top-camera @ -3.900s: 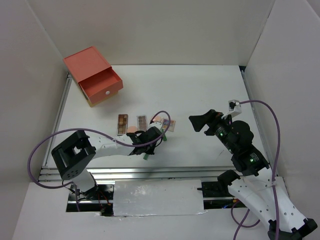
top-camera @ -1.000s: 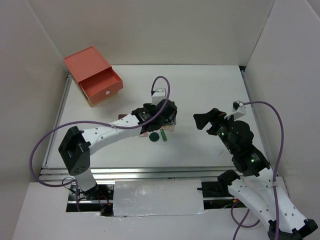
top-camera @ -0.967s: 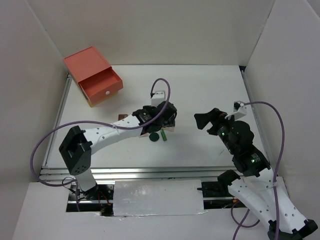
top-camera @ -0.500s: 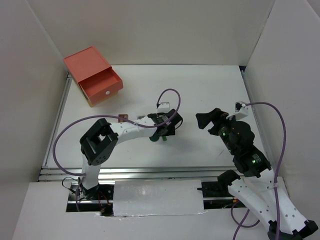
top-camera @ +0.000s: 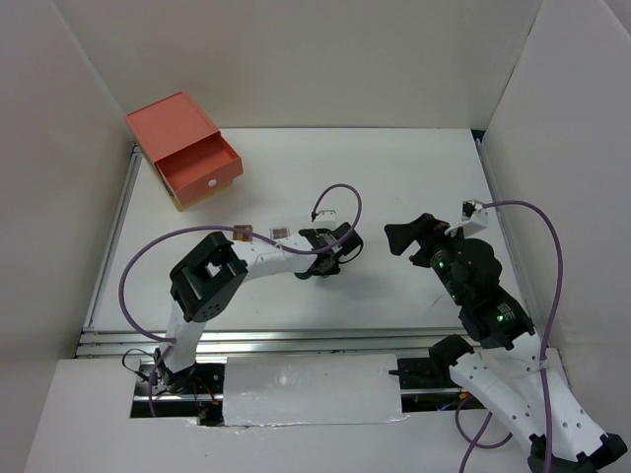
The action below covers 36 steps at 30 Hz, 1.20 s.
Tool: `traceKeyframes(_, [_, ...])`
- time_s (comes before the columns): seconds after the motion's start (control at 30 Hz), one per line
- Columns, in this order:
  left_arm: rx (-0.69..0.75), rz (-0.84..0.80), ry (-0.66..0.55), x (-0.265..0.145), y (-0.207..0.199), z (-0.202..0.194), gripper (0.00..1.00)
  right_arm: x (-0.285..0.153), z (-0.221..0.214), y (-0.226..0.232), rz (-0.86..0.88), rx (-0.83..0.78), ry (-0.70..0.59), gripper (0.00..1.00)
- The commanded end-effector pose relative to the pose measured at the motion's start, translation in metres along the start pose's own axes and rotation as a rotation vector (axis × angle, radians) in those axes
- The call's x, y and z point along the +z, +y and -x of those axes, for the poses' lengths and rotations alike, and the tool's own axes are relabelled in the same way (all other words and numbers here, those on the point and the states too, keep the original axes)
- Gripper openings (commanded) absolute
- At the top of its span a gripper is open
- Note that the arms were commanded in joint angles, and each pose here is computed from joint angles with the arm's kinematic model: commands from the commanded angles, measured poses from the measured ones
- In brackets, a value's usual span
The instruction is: Organize the makeup
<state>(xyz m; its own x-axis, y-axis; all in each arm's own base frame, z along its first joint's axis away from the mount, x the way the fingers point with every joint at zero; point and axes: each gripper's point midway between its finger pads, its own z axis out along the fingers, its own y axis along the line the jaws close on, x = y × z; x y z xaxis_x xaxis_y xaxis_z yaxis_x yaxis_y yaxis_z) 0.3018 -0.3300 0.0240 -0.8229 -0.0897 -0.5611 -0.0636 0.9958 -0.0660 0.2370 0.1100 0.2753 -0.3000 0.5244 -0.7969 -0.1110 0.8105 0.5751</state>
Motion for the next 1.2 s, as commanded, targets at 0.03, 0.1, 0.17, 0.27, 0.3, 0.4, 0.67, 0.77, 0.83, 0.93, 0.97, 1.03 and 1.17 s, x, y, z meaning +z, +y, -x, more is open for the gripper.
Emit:
traceKeyframes(0.03, [-0.015, -0.022, -0.006, -0.005, -0.007, 0.001, 0.26, 0.001, 0.008, 0.004, 0.017, -0.005, -0.031, 1.0])
traceKeyframes(0.1, [-0.021, -0.052, -0.045, -0.024, -0.012, 0.013, 0.12, 0.001, 0.009, 0.004, 0.015, -0.005, -0.035, 1.0])
traceKeyframes(0.17, [-0.005, -0.084, -0.098, -0.044, -0.019, 0.023, 0.11, 0.002, 0.009, 0.003, 0.011, -0.005, -0.036, 1.0])
traceKeyframes(0.27, [0.014, -0.161, -0.2, -0.086, -0.03, 0.053, 0.07, 0.003, 0.008, 0.006, 0.02, -0.004, -0.03, 1.0])
traceKeyframes(0.3, [0.006, -0.189, -0.242, -0.105, -0.031, 0.068, 0.06, 0.003, 0.008, 0.005, 0.017, -0.004, -0.028, 1.0])
traceKeyframes(0.4, [0.042, -0.14, -0.396, -0.133, -0.014, 0.11, 0.03, 0.003, 0.009, 0.007, 0.026, -0.004, -0.027, 1.0])
traceKeyframes(0.67, [-0.139, 0.117, -0.591, -0.156, 0.117, 0.267, 0.03, 0.002, 0.009, 0.013, 0.056, -0.002, -0.027, 1.0])
traceKeyframes(0.77, [-0.202, 0.207, -0.636, -0.159, 0.168, 0.314, 0.08, 0.001, 0.008, 0.012, 0.056, -0.007, -0.027, 1.0])
traceKeyframes(0.83, [-0.232, 0.27, -0.625, -0.154, 0.201, 0.328, 0.09, 0.002, 0.008, 0.012, 0.061, -0.006, -0.031, 1.0])
traceKeyframes(0.93, [-0.264, 0.286, -0.611, -0.145, 0.227, 0.344, 0.09, 0.003, 0.007, 0.014, 0.071, -0.004, -0.026, 1.0])
traceKeyframes(0.97, [-0.267, 0.289, -0.607, -0.141, 0.231, 0.347, 0.1, 0.004, 0.006, 0.014, 0.07, -0.007, -0.02, 1.0])
traceKeyframes(1.03, [-0.288, 0.308, -0.595, -0.137, 0.246, 0.349, 0.11, 0.005, 0.006, 0.015, 0.072, -0.009, -0.015, 1.0])
traceKeyframes(1.17, [-0.308, 0.332, -0.567, -0.12, 0.267, 0.345, 0.14, 0.006, 0.006, 0.016, 0.075, -0.007, -0.014, 1.0])
